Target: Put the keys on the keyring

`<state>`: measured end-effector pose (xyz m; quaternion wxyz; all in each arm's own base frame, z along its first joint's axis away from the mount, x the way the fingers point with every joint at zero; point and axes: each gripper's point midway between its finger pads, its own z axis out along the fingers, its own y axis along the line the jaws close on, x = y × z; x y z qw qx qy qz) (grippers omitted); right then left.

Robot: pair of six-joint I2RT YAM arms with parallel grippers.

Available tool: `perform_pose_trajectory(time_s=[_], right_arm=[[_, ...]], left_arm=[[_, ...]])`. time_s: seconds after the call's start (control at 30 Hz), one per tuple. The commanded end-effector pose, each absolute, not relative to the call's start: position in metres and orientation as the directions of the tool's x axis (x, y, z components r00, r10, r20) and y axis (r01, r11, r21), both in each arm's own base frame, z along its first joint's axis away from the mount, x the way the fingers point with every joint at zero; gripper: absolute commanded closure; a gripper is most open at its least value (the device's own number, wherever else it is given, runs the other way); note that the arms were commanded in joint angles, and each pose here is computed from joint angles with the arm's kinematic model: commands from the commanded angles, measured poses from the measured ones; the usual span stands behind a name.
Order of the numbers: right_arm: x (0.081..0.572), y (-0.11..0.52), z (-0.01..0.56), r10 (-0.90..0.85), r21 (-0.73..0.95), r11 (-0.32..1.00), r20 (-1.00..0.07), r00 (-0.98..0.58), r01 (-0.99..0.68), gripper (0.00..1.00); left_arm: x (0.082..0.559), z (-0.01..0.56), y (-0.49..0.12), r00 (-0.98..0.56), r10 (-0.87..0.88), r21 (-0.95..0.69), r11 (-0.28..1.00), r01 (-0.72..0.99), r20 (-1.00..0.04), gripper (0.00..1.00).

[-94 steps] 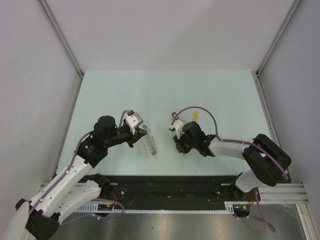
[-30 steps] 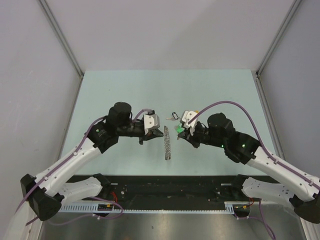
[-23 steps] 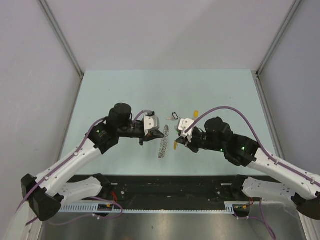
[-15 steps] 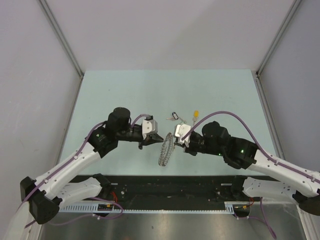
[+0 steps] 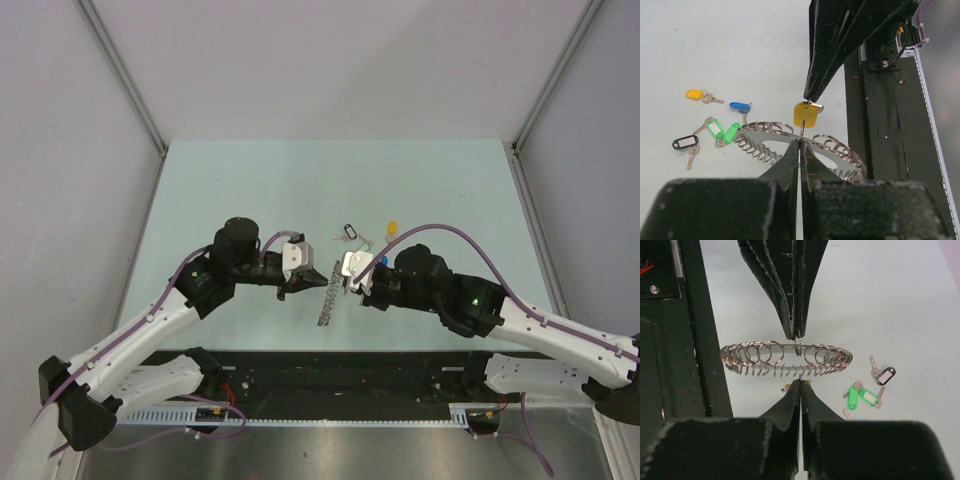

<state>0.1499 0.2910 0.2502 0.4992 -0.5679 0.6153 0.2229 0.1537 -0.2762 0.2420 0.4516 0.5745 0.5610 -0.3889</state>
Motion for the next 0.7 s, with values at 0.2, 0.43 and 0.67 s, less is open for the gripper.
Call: perform_pose_trajectory(time_s=[0.2, 0.43, 0.67], right_arm=[[0.1500, 0.3042, 0.2905, -0.376, -0.315, 0.262, -0.904, 0.204, -0.912, 1.00], [0.1486, 0.3076, 0.2882, -0.376, -0.310, 0.246, -0.904, 0.205, -0.918, 1.00], [0.1469, 0.3095, 0.2878, -0.373, -0.306, 0.234, -0.905, 0.206, -0.923, 1.00]], left_arm=[[0.1456, 0.2598, -0.2800, 0.150, 0.231, 0.153, -0.007, 0.988, -0.961, 1.00], [0.1460, 0.2598, -0.2795, 0.158, 0.230, 0.162, -0.003, 0.987, -0.960, 1.00], [0.1456, 0.2606, -0.2796, 0.163, 0.228, 0.166, -0.004, 0.986, -0.960, 1.00]])
